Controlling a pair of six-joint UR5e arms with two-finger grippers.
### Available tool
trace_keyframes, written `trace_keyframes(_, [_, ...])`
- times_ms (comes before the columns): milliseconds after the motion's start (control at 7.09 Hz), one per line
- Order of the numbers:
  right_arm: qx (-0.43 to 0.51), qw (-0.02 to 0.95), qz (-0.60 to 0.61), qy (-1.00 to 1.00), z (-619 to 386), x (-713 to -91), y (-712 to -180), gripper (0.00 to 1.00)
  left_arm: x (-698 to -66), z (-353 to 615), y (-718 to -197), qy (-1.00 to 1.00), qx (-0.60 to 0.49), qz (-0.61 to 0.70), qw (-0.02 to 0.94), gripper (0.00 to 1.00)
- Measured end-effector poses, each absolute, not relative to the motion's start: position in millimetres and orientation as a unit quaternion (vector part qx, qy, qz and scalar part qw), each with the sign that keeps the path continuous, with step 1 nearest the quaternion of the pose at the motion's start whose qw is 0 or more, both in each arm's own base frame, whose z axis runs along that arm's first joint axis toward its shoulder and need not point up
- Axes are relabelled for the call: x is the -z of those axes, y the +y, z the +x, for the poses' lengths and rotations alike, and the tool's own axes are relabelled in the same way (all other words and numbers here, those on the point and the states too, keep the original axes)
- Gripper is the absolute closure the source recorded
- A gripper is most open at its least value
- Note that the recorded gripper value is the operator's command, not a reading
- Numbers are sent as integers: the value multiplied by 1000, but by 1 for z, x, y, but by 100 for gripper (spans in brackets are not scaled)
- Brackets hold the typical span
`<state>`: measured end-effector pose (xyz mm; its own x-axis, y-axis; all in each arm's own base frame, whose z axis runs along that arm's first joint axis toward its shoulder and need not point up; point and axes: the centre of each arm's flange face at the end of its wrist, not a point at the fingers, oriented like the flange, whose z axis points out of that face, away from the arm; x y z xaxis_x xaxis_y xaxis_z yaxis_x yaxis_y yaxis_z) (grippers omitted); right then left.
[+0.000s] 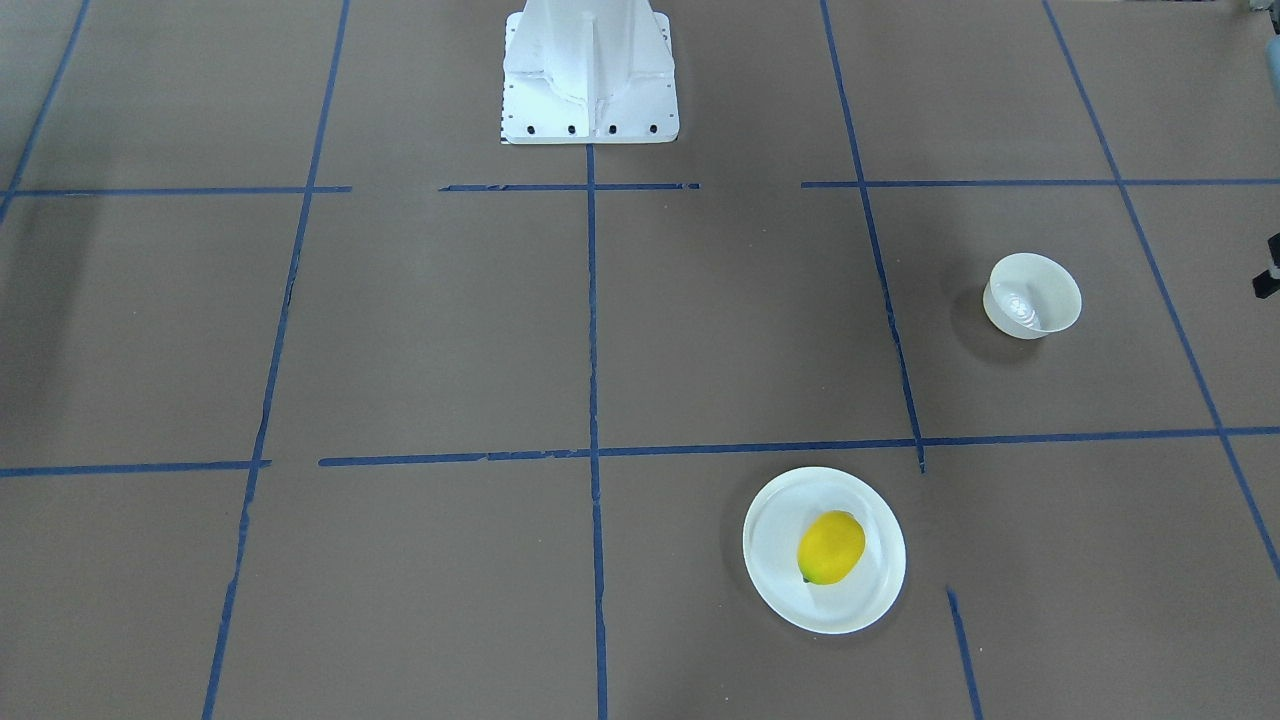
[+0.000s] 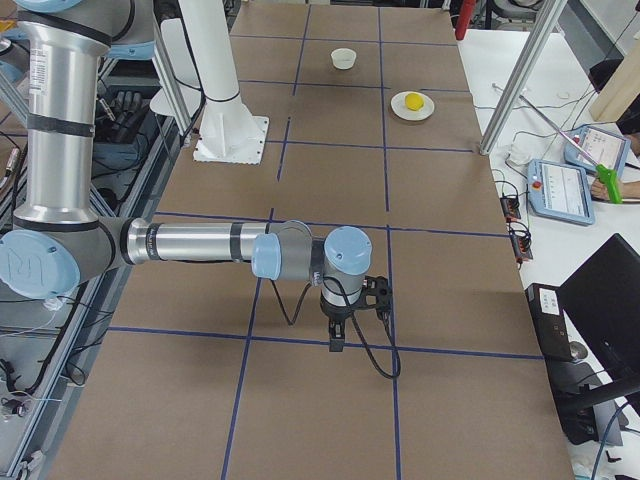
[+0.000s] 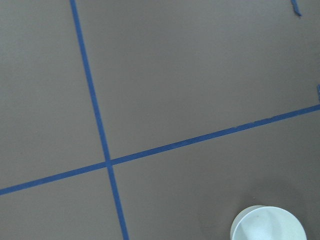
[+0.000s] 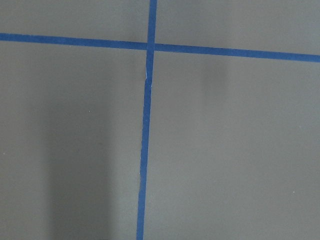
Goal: Move lemon from plate to bowl
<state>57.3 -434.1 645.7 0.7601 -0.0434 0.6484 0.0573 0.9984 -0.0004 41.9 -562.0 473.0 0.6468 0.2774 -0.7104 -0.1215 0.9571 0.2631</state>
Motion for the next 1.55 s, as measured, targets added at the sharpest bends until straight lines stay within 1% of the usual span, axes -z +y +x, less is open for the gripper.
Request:
trace_keyframes(423, [27, 938, -10, -346, 57, -646, -434, 0, -393, 218, -592, 372, -122, 99, 915, 0])
trace_keyframes(564, [27, 938, -10, -346, 57, -646, -434, 0, -377, 256, -604, 370, -125, 101, 915, 0])
trace_keyframes(1269, [27, 938, -10, -346, 57, -646, -434, 0, -330, 389, -700, 394, -166, 137, 893, 0])
trace_keyframes(1551, [27, 938, -10, -346, 57, -645, -434, 0, -321, 421, -713, 402, -173, 142, 888, 0])
